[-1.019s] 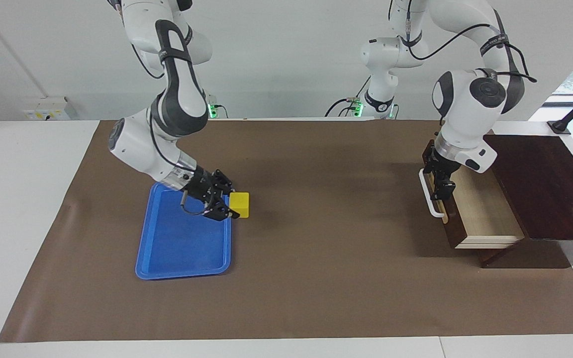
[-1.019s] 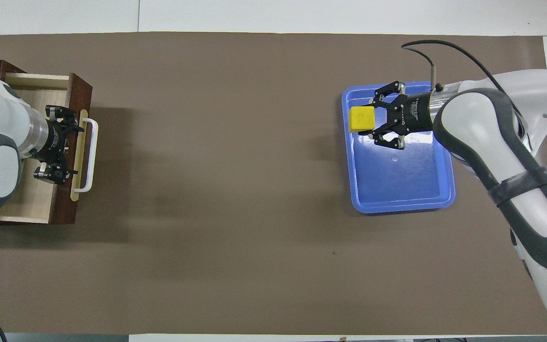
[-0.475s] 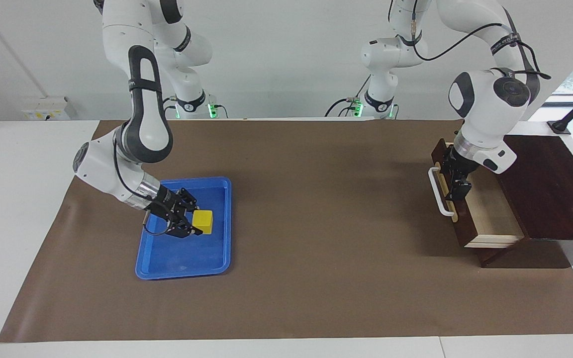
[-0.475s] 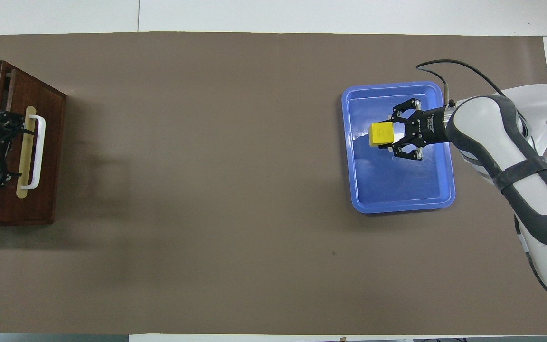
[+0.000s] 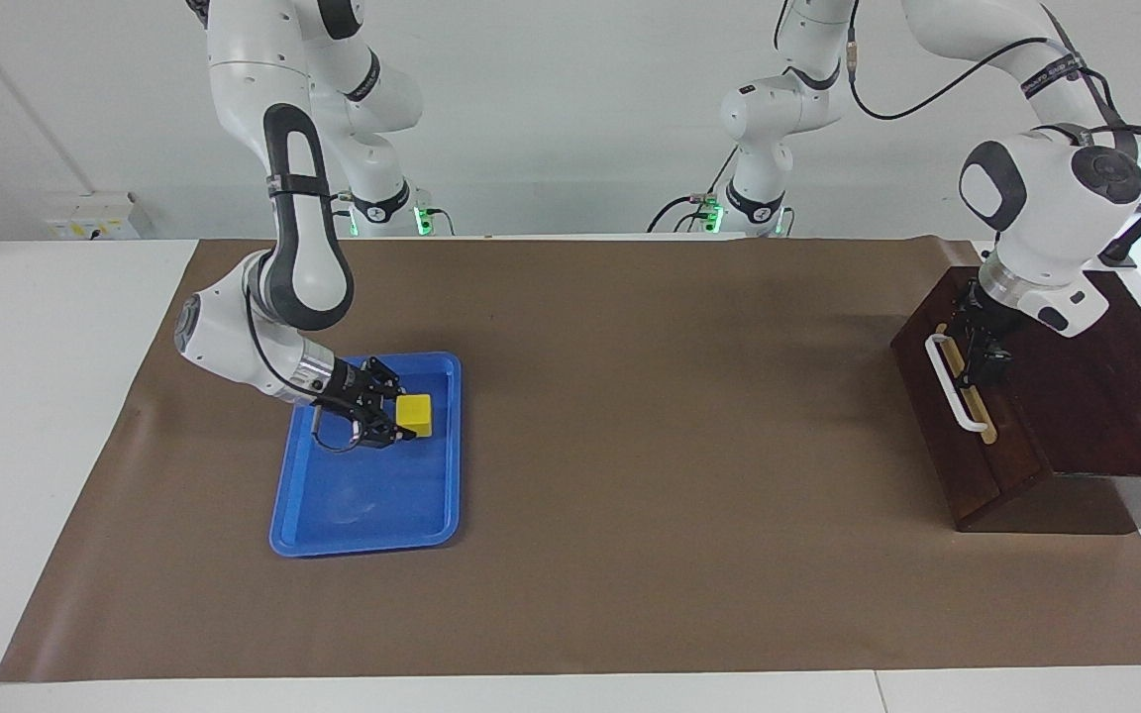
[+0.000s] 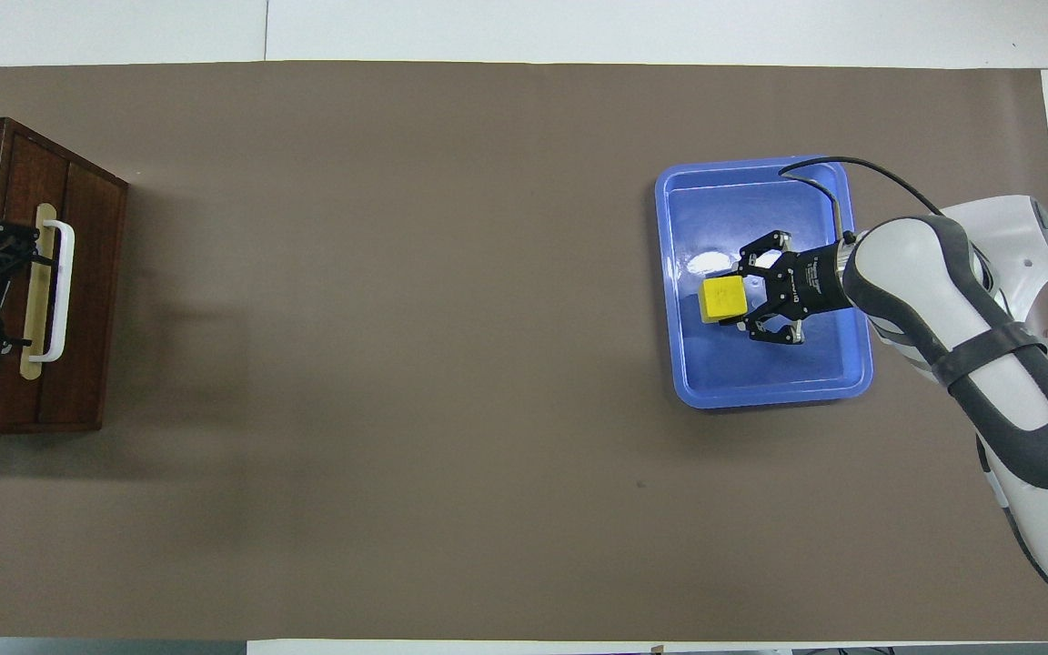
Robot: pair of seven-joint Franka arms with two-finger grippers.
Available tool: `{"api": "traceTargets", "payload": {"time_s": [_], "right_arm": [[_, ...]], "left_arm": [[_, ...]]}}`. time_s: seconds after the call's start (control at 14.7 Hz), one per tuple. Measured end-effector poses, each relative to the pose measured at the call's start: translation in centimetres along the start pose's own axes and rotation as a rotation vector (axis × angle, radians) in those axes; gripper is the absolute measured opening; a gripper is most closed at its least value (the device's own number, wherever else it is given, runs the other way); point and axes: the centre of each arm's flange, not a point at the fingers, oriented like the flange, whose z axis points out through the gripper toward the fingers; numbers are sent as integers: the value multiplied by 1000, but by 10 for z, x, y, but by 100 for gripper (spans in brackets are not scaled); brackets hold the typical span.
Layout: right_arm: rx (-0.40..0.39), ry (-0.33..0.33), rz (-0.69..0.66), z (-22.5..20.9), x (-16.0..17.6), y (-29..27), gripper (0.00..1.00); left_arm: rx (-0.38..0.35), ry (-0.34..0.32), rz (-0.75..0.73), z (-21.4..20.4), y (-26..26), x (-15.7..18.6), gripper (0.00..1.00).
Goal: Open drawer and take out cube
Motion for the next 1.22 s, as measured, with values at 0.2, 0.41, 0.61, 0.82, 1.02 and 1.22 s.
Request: {"api": "traceTargets", "payload": {"time_s": [0.2,0.41,0.61,0.82,1.02,1.22], "right_arm": [[-19,-2,-18,3,2,21,56],[-26,-3,-30,4,8,30,56],[-18,-9,-17,6,12,33,56],[-7,-19,12,10,17,39,56],[-2,-18,21,12,20,41,56],[0,-18,20,11,19,42,60]], "left_arm": [[15,-5,92,-33,18,-52,100],[-6,-1,163,-79,21,-88,100],[21,-16,375,-96,17,-101,100],[80,-74,691,-99,9,-107,100],[120,-125,961,-107,4,-121,100],[157,-191,1097,-97,6,-125,100]]}}
